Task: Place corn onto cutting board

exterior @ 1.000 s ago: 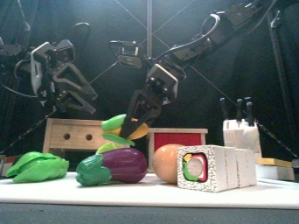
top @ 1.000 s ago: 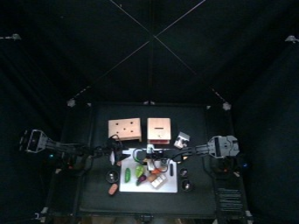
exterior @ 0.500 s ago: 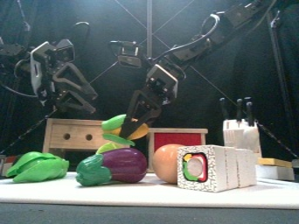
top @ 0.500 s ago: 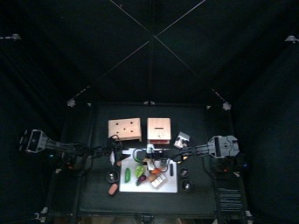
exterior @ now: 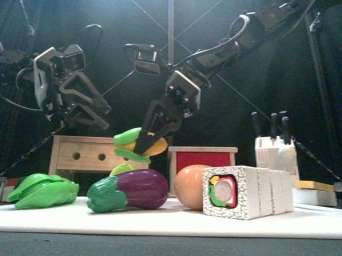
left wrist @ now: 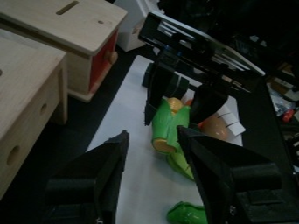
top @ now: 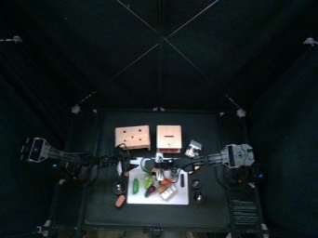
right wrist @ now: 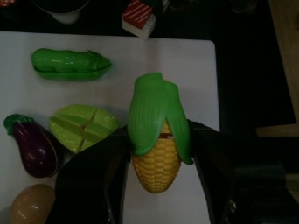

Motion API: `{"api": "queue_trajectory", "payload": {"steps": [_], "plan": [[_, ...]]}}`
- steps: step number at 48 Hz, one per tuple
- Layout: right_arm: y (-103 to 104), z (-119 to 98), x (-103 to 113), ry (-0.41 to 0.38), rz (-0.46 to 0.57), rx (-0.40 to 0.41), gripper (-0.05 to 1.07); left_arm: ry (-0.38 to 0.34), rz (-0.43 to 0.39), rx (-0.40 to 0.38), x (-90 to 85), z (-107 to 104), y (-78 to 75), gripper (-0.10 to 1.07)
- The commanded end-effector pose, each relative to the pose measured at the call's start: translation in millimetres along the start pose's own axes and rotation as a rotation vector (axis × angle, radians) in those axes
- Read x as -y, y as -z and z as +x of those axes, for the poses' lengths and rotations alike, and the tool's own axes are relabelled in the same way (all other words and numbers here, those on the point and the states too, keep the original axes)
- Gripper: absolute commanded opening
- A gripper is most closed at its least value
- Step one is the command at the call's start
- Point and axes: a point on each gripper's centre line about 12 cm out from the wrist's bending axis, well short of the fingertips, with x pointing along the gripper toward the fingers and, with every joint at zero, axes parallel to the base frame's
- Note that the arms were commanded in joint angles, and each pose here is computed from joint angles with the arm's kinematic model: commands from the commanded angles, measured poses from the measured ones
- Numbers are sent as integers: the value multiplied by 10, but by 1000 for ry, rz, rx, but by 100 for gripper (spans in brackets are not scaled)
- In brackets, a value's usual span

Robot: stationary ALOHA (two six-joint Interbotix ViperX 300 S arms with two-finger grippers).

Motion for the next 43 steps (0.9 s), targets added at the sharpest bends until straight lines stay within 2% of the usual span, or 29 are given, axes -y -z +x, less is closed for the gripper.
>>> {"api": "queue_trajectory", "payload": {"steps": [1,17,43], "plan": [[-254,-205,58,12,5,79,67,6,2,15,18,2,-37,85],[-259,-192,57,11,9,79,67,-7,7,-15,-37,-38,73,85],[-279,-178,59,12,7,82,67,-7,0,-6,-33,-30,44,85]]}}
